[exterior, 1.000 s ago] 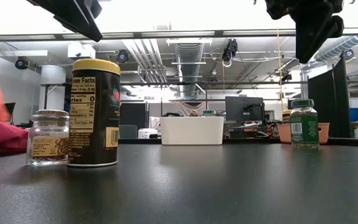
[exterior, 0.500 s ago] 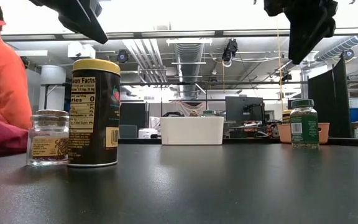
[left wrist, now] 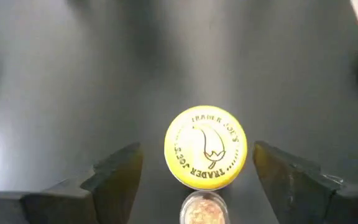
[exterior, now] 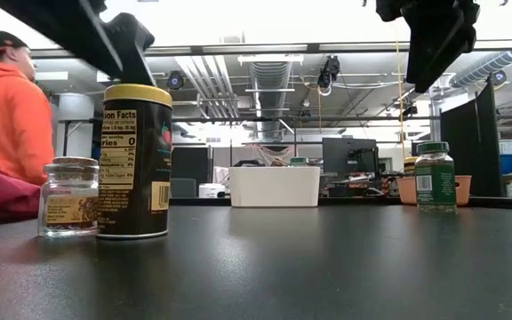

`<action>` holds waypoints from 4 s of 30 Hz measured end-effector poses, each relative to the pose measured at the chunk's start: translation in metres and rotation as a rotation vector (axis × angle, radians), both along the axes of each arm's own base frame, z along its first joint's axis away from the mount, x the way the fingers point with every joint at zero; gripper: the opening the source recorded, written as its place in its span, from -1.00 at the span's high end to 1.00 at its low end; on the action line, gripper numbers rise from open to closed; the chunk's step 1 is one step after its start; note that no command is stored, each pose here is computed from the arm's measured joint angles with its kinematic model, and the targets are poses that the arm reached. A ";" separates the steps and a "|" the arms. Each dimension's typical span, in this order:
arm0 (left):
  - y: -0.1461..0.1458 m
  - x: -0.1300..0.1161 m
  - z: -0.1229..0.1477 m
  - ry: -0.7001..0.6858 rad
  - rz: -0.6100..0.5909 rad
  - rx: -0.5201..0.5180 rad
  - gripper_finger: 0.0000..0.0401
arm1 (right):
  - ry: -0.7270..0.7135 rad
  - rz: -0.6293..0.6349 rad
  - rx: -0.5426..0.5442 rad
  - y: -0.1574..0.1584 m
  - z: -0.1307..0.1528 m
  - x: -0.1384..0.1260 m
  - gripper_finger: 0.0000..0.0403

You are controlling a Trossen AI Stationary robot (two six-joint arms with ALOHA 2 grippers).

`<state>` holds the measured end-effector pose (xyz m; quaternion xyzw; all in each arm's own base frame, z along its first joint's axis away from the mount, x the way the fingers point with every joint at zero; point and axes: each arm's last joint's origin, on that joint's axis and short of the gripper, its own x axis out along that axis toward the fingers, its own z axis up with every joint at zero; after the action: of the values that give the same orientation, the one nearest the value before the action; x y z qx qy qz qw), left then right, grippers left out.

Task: Sort spices by type
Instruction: Put the left dark brown spice bottle into the orange bin

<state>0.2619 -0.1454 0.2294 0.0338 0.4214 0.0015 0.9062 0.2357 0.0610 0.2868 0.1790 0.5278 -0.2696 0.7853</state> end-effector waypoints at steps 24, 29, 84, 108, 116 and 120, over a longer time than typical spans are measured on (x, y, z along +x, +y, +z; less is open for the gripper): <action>-0.008 0.019 -0.031 0.027 -0.008 0.029 -0.34 | 0.011 -0.004 -0.002 0.000 -0.007 -0.001 -0.33; -0.008 0.019 -0.030 0.027 -0.021 0.034 -0.03 | -0.009 0.017 -0.001 0.001 -0.012 0.002 -0.27; 0.040 0.070 0.055 -0.382 -0.130 0.322 -0.03 | -0.660 0.636 -0.379 0.034 -0.069 0.092 -0.33; 0.050 0.041 0.038 -0.483 -0.067 0.261 -0.46 | -0.827 0.601 -0.452 0.034 -0.085 0.041 0.04; 0.053 0.037 0.017 -0.800 -0.104 0.185 -0.42 | -0.907 0.596 -0.482 0.034 -0.090 0.040 0.04; 0.057 0.046 0.010 -0.800 -0.101 0.167 -0.42 | -0.931 0.594 -0.490 0.036 -0.084 0.044 0.04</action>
<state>0.3081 -0.0887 0.2395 0.1247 0.0319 0.0044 0.9917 0.2798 0.0966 0.2027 -0.0627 0.0784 -0.0459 0.9939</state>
